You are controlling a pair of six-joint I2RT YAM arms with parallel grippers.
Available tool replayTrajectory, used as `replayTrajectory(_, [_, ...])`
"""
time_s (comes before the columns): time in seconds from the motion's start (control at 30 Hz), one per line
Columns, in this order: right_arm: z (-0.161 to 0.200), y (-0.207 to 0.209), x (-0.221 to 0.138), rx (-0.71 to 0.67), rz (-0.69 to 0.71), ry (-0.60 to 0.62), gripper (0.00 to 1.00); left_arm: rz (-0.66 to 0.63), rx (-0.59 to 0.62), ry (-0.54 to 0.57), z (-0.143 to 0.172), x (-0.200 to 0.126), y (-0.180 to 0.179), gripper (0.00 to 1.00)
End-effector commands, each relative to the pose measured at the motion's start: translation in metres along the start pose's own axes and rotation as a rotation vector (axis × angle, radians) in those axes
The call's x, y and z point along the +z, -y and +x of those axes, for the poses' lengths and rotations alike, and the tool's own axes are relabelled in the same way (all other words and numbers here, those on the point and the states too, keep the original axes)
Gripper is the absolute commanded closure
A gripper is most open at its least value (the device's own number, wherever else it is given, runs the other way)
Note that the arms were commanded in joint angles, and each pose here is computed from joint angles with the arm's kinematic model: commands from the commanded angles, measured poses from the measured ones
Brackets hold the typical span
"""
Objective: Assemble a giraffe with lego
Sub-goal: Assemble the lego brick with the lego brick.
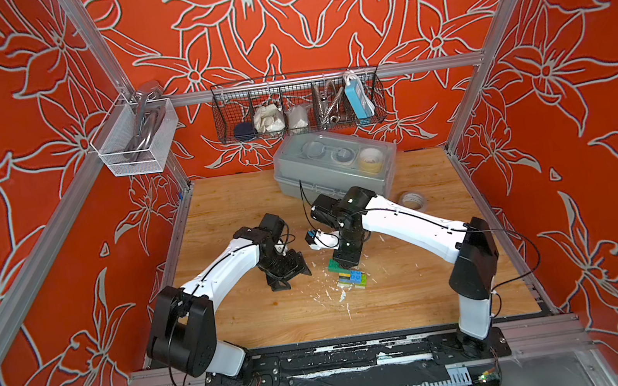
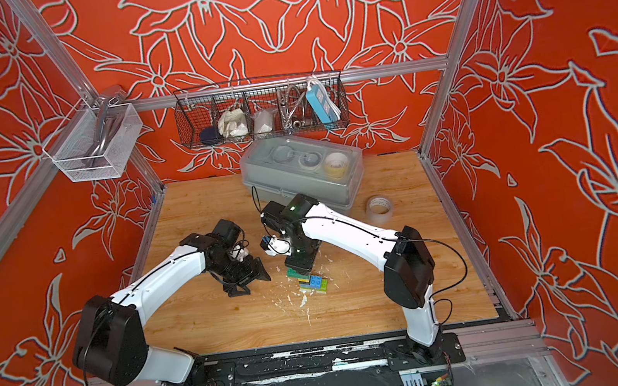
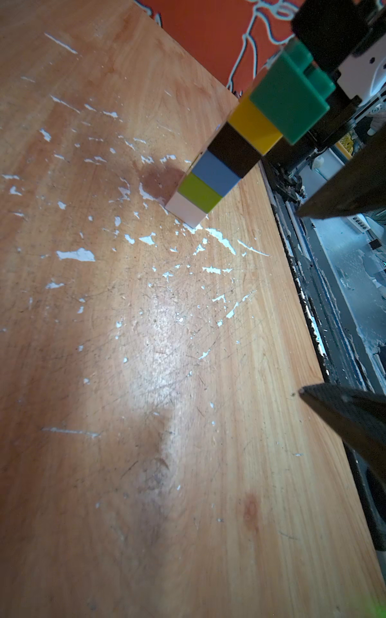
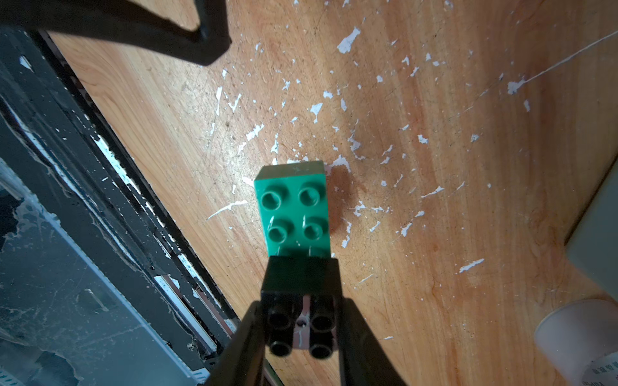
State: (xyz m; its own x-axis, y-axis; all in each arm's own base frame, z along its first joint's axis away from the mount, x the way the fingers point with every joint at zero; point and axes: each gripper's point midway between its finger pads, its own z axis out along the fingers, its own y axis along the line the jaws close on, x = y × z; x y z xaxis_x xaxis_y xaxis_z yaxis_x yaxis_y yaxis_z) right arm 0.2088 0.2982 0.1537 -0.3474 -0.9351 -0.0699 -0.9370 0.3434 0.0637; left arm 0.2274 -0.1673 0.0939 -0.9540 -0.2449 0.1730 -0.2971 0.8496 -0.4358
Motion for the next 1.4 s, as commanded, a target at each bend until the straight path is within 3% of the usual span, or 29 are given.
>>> replayTrajectory(0.0, [0.002, 0.000, 0.001, -0.017, 0.006, -0.024, 0.70, -0.005, 0.023, 0.007, 0.002, -0.005, 0.001, 0.24])
replayTrajectory(1.37, [0.020, 0.003, 0.009, -0.046, 0.008, -0.105, 0.70, -0.010, 0.027, 0.006, -0.002, -0.005, 0.004, 0.24])
